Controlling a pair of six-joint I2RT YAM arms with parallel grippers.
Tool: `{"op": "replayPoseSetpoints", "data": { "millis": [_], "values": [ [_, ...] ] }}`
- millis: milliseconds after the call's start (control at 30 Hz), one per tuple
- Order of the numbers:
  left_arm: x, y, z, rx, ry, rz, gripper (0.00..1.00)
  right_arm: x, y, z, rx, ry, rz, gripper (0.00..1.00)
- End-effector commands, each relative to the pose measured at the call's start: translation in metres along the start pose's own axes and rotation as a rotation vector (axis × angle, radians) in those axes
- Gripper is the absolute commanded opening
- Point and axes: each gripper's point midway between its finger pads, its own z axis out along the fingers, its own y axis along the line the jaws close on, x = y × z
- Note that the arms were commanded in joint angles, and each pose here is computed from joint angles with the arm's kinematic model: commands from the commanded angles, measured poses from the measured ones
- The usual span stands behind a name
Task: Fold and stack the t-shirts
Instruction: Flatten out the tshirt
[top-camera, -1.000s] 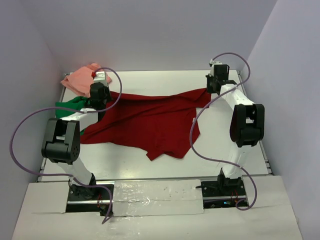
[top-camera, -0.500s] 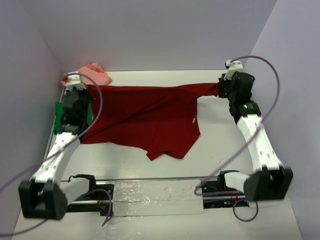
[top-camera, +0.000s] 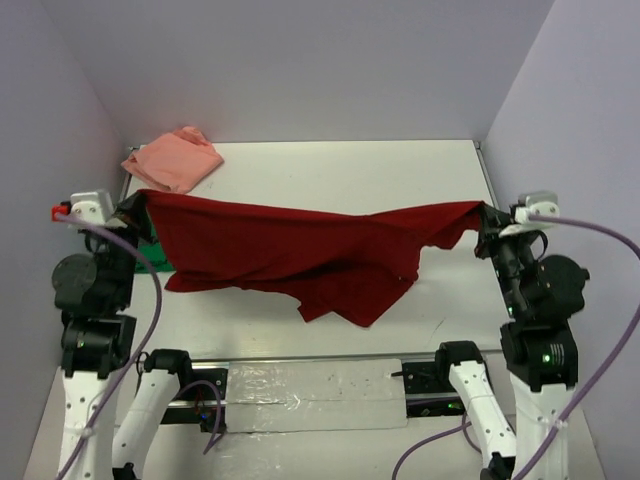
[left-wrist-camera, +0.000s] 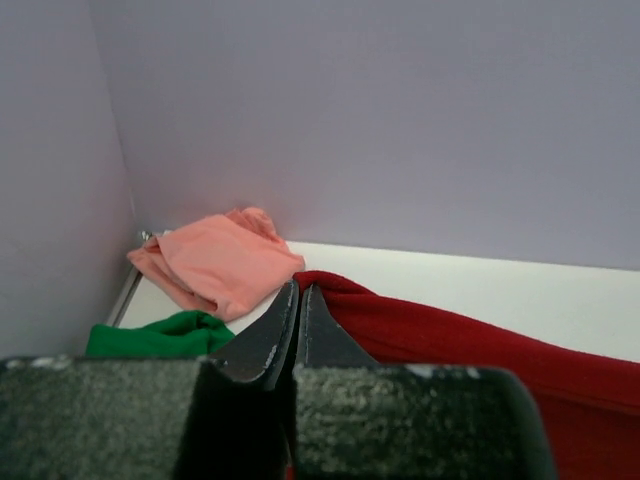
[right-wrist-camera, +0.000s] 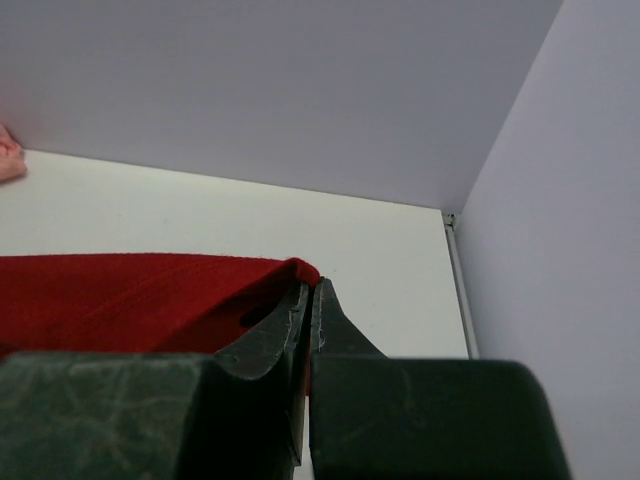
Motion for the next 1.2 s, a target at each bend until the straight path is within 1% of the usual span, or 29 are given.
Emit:
{"op": "replayPoseSetpoints", "data": {
  "millis": [0, 100, 200, 233, 333, 367, 433, 467, 500, 533, 567, 600, 633, 667, 700, 733, 767, 800, 833, 867, 900, 933, 967, 1000, 1033, 1067, 1100, 1133, 1167],
  "values": [
    [-0.047, 0.001, -0.029, -0.001, -0.083, 0.002, 0.0, 0.0, -0.003, -0.017, 0.029, -0.026, 0.022, 0.0],
    [-0.059, 0.0, -0.043, 0.008, -0.122, -0.016, 0.0, 0.002, 0.006, -0.023, -0.009, -0.053, 0.05, 0.0],
    [-0.055, -0.004, -0.051, 0.033, -0.118, -0.052, 0.0, 0.006, 0.006, -0.022, -0.004, -0.02, 0.075, 0.0],
    [-0.052, -0.011, -0.051, 0.072, -0.112, -0.051, 0.0, 0.007, 0.006, -0.021, -0.005, -0.011, 0.078, 0.0],
    [-0.044, -0.008, -0.041, 0.056, -0.12, -0.06, 0.0, -0.002, 0.009, -0.014, -0.024, -0.04, 0.083, 0.0],
    [-0.042, -0.005, -0.034, 0.038, -0.124, -0.058, 0.0, 0.0, 0.009, 0.0, -0.027, -0.011, 0.095, 0.0],
    [-0.026, -0.005, -0.011, 0.029, -0.093, -0.043, 0.0, -0.007, 0.011, 0.017, -0.048, 0.013, 0.1, 0.0],
    [-0.034, -0.005, -0.001, 0.026, -0.134, -0.052, 0.0, -0.003, 0.011, 0.041, -0.048, 0.04, 0.114, 0.0],
    [-0.02, -0.007, 0.02, 0.025, -0.098, -0.048, 0.0, -0.009, 0.011, 0.051, -0.056, 0.038, 0.117, 0.0],
    [-0.018, -0.01, 0.031, 0.036, -0.098, -0.051, 0.0, 0.005, 0.013, 0.079, -0.063, 0.097, 0.132, 0.0],
    [-0.029, -0.013, 0.045, 0.047, -0.151, -0.059, 0.0, 0.004, 0.013, 0.095, -0.066, 0.095, 0.135, 0.0],
    [-0.011, -0.014, 0.069, 0.048, -0.119, -0.052, 0.0, -0.004, 0.013, 0.11, -0.073, 0.09, 0.145, 0.0],
    [-0.005, -0.016, 0.082, 0.05, -0.124, -0.058, 0.0, 0.019, 0.014, 0.141, -0.071, 0.16, 0.158, 0.0],
    [-0.01, -0.019, 0.097, 0.059, -0.162, -0.061, 0.0, 0.02, 0.017, 0.159, -0.076, 0.158, 0.157, 0.0],
    [0.025, -0.021, 0.128, 0.056, -0.082, -0.046, 0.0, 0.013, 0.015, 0.174, -0.065, 0.146, 0.153, 0.0],
    [0.022, -0.026, 0.144, 0.056, -0.094, -0.05, 0.0, 0.042, 0.016, 0.205, -0.05, 0.218, 0.154, 0.0],
    [0.033, -0.028, 0.161, 0.057, -0.078, -0.045, 0.0, 0.048, 0.017, 0.222, -0.043, 0.23, 0.148, 0.0],
    [0.063, -0.026, 0.19, 0.034, -0.043, -0.028, 0.0, 0.042, 0.014, 0.236, -0.027, 0.214, 0.141, 0.0],
    [0.059, -0.032, 0.206, 0.039, -0.067, -0.028, 0.0, 0.07, 0.014, 0.263, -0.008, 0.265, 0.131, 0.0],
    [0.099, -0.034, 0.23, 0.039, -0.006, -0.006, 0.0, 0.064, 0.01, 0.278, 0.009, 0.247, 0.122, 0.0],
    [0.085, -0.038, 0.246, 0.035, -0.062, 0.016, 0.0, 0.073, 0.008, 0.29, 0.03, 0.26, 0.113, 0.0],
    [0.091, -0.041, 0.257, 0.02, -0.07, 0.022, 0.0, 0.099, 0.004, 0.309, 0.062, 0.304, 0.093, 0.0],
    [0.124, -0.042, 0.273, 0.015, -0.03, 0.056, 0.0, 0.096, 0.001, 0.32, 0.079, 0.286, 0.083, 0.0],
    [0.117, -0.044, 0.287, 0.007, -0.065, 0.067, 0.0, 0.103, -0.001, 0.328, 0.094, 0.291, 0.077, 0.0],
    [0.117, -0.045, 0.296, -0.024, -0.085, 0.076, 0.0, 0.125, -0.004, 0.342, 0.114, 0.328, 0.056, 0.0],
    [0.126, -0.045, 0.305, -0.043, -0.08, 0.078, 0.0, 0.129, -0.005, 0.35, 0.129, 0.325, 0.051, 0.0],
    [0.143, -0.044, 0.317, -0.056, -0.069, 0.124, 0.0, 0.127, -0.009, 0.357, 0.143, 0.31, 0.052, 0.0],
    [0.143, -0.044, 0.321, -0.087, -0.095, 0.131, 0.0, 0.137, -0.011, 0.366, 0.16, 0.309, 0.042, 0.0],
    [0.161, -0.044, 0.326, -0.101, -0.088, 0.152, 0.0, 0.135, -0.016, 0.37, 0.188, 0.291, 0.039, 0.0]
  ]
}}
